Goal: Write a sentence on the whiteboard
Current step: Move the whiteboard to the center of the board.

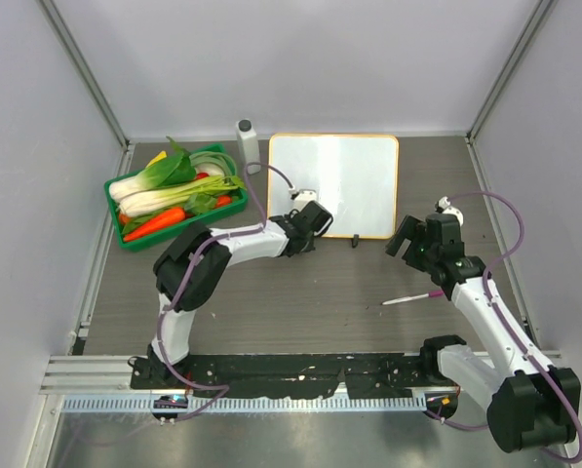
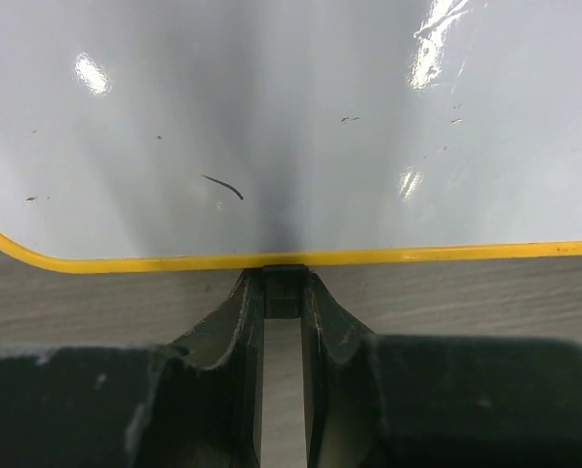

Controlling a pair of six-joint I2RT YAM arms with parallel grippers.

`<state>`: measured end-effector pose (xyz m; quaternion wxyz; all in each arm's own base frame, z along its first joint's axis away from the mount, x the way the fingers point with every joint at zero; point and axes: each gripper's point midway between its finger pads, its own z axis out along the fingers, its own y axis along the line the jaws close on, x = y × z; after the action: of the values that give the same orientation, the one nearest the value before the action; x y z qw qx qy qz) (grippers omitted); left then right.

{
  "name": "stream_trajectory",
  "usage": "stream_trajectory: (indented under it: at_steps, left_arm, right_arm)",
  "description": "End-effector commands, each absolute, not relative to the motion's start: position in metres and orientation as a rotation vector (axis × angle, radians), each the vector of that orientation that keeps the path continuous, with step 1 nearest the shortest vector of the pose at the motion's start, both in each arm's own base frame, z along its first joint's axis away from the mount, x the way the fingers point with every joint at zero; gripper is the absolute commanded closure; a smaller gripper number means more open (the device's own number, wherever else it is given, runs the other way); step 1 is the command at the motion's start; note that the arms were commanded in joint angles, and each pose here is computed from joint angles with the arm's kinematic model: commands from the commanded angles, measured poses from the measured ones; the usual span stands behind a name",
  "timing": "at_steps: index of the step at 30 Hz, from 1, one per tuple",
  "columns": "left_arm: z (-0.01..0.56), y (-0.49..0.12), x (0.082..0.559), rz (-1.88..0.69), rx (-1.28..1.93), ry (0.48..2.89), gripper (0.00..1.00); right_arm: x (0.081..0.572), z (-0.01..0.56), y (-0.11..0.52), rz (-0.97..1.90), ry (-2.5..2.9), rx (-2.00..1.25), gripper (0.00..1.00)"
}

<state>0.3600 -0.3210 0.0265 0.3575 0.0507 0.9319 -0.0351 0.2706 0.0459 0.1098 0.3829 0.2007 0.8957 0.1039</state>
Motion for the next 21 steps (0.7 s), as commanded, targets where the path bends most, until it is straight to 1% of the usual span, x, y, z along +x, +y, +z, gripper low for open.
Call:
stream_trajectory:
  at_steps: [1,8,14,21]
  left_arm:
    - [0.012,-0.273,0.318,0.095,0.1,2.504,1.0]
    - [0.011,-0.236,0.293,0.18,0.031,2.515,1.0]
    - [-0.003,-0.202,0.266,0.243,-0.021,2.543,1.0]
    - [-0.01,-0.178,0.237,0.252,-0.086,2.588,1.0]
  right_arm:
    - [0.267,0.12,0.049,0.294,2.259,0.506,0.04]
    - [0.265,0.125,0.05,0.308,2.254,0.506,0.04]
    - [0.263,0.122,0.052,0.322,2.261,0.514,0.04]
    - [0.261,0.121,0.053,0.329,2.267,0.523,0.04]
